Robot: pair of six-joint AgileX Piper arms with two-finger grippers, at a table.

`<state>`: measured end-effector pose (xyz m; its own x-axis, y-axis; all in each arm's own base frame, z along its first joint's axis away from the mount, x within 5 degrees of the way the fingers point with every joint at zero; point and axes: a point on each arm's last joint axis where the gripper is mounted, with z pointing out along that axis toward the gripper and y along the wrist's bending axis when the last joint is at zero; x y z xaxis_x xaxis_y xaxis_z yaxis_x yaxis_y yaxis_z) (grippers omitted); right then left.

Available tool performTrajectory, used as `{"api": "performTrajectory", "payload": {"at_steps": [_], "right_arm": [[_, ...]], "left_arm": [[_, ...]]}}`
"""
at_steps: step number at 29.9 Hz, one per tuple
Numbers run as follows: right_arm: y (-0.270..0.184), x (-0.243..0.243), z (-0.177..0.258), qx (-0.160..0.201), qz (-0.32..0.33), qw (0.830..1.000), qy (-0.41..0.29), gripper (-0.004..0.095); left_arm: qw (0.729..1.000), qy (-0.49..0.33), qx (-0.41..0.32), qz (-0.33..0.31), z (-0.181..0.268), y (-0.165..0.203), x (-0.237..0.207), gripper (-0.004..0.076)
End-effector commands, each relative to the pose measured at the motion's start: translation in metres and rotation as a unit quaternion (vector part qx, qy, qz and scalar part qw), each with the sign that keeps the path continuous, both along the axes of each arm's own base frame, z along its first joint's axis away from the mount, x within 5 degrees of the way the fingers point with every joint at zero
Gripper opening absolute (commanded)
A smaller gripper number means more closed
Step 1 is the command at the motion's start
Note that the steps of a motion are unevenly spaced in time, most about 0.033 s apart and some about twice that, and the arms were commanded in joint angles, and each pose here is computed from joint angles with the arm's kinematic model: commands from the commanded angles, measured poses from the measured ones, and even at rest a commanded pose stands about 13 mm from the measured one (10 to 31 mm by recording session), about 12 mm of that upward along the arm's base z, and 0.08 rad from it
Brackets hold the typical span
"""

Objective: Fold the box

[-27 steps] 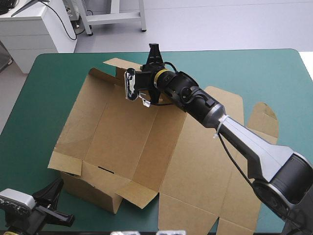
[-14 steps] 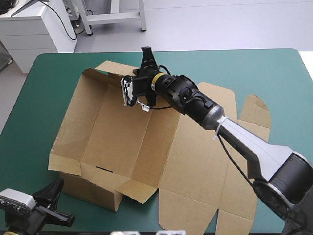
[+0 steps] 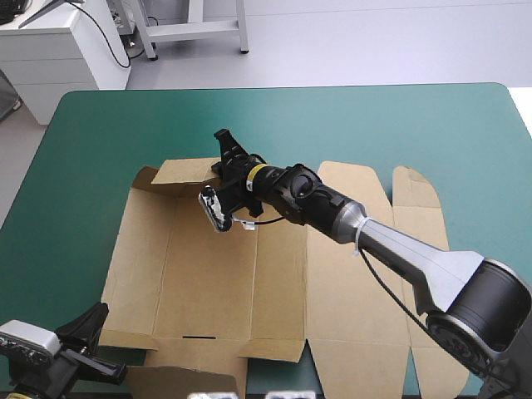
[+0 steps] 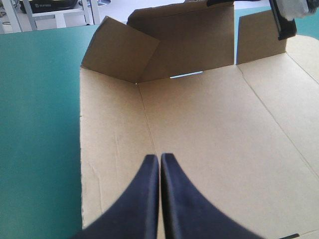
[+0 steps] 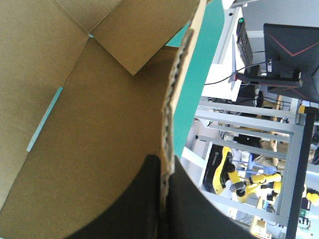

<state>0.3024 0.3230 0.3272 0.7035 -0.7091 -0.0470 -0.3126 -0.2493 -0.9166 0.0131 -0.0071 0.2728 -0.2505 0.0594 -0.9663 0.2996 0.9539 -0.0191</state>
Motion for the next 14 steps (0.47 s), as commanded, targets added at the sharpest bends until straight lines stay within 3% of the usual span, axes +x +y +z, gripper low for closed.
{"api": "performTrajectory", "payload": {"at_steps": [1,9,14], "right_arm": [[0.0006,-0.0109,0.0411,0.065,0.017,0.995,-0.075,-0.0021],[0.0021,-0.0103,0.0453,0.092,0.017,0.992,-0.086,-0.0021],[0.0044,-0.0094,0.0411,0.191,-0.023,0.981,0.030,-0.0017]], "left_arm": [[0.998,-0.050,-0.023,-0.001,0.0163,0.0006,-0.0028,-0.0008],[0.998,-0.050,-0.024,-0.001,0.0163,0.0006,-0.0028,-0.0008],[0.998,-0.050,-0.024,-0.001,0.0163,0.0006,-0.0028,-0.0008]]}}
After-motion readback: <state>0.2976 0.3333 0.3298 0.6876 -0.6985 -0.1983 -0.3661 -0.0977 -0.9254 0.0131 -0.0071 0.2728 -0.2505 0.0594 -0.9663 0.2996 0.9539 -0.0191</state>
